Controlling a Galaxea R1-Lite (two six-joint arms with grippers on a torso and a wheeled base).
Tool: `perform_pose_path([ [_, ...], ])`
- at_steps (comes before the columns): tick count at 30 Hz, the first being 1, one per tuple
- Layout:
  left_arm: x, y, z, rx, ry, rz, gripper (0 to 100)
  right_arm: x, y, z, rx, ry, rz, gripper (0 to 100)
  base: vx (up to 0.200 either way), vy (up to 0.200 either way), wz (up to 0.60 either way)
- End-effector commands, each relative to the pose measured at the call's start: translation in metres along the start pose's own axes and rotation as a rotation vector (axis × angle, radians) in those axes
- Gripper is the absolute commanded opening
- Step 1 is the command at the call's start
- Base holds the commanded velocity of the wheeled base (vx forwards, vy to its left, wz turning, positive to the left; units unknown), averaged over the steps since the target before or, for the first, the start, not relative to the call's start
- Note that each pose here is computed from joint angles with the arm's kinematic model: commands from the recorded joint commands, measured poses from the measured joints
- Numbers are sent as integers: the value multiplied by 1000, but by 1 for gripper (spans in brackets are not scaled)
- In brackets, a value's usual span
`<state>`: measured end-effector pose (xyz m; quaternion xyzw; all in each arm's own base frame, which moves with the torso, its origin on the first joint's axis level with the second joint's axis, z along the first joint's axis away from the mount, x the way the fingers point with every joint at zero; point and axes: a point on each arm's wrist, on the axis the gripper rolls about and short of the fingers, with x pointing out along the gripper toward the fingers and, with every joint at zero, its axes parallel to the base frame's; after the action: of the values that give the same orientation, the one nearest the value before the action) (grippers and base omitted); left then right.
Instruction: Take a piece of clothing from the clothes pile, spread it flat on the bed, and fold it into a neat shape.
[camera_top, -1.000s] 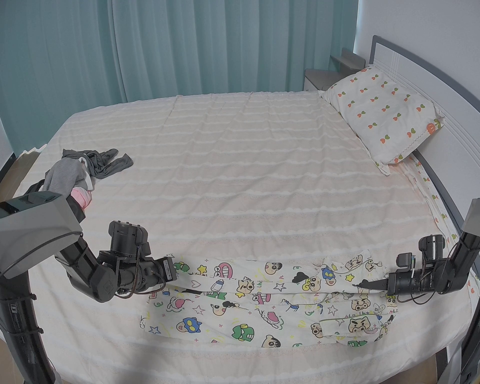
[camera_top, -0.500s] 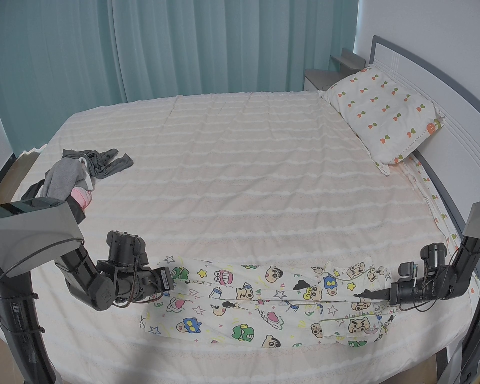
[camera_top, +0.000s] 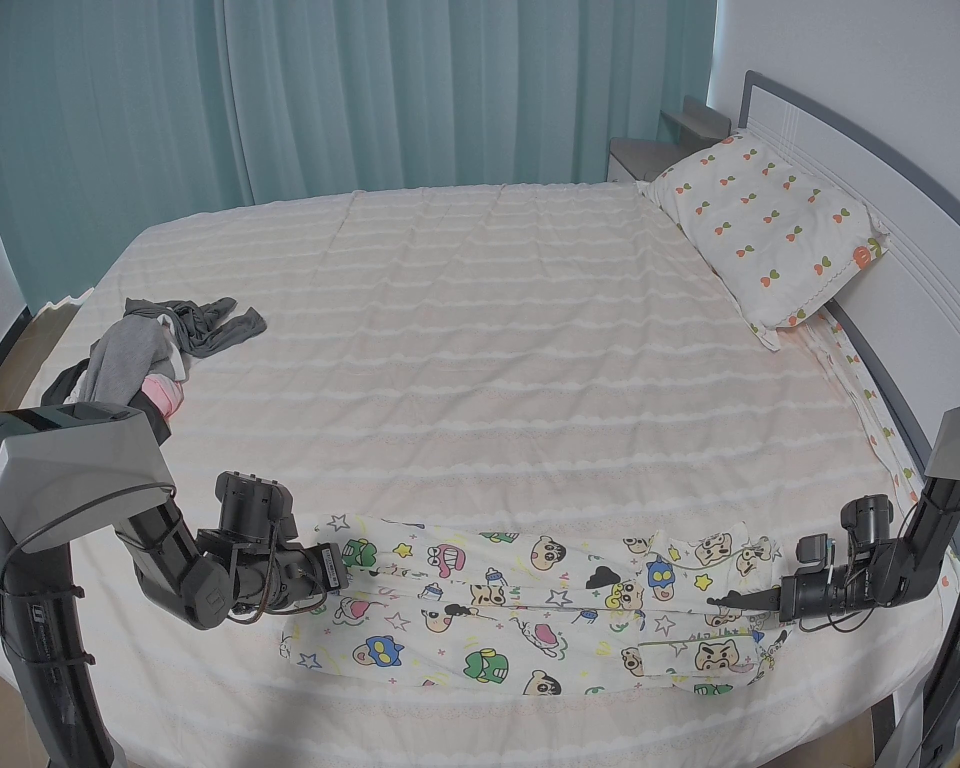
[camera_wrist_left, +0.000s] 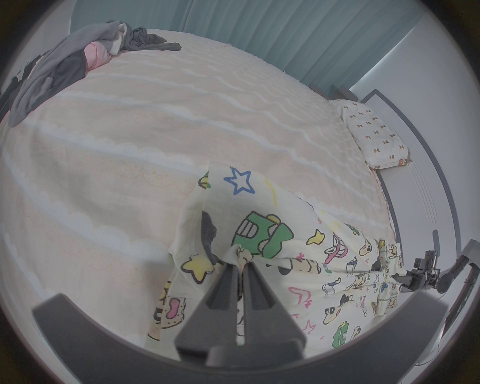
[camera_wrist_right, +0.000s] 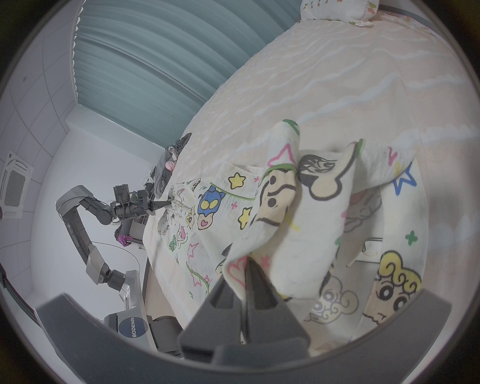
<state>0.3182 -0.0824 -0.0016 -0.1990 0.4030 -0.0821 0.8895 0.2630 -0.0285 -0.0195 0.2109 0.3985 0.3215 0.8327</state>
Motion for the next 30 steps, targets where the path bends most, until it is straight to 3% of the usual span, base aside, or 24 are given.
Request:
perform_pose_path([
  [1,2,2,-3,-3,10,5,100,0,-1,-2,5,4,1,0,0,0,0],
  [3,1,2,-3,-4,11,4,100,0,-1,-1,8,2,2,0,0,0,0],
  [4,0,2,-3,-4,13,1,100,0,-1,-1,9,2,2,100,0,0,0],
  [9,-7,8,-1,-19,-2,7,100,-8,-5,2,5,-36,-16,100,0,0,0],
  [15,-25,18,10,-51,-87,4,100,-25,-6,5,-13,-106,-53,100,0,0,0],
  [22,-57,10,32,-135,-208,-49,100,-51,-6,13,-26,-195,-94,100,0,0,0],
  [26,-92,12,41,-248,-254,-137,100,-75,7,20,-9,-275,-100,100,0,0,0],
  [30,-119,18,28,-349,-236,-178,100,-89,23,26,-31,-322,-95,100,0,0,0],
])
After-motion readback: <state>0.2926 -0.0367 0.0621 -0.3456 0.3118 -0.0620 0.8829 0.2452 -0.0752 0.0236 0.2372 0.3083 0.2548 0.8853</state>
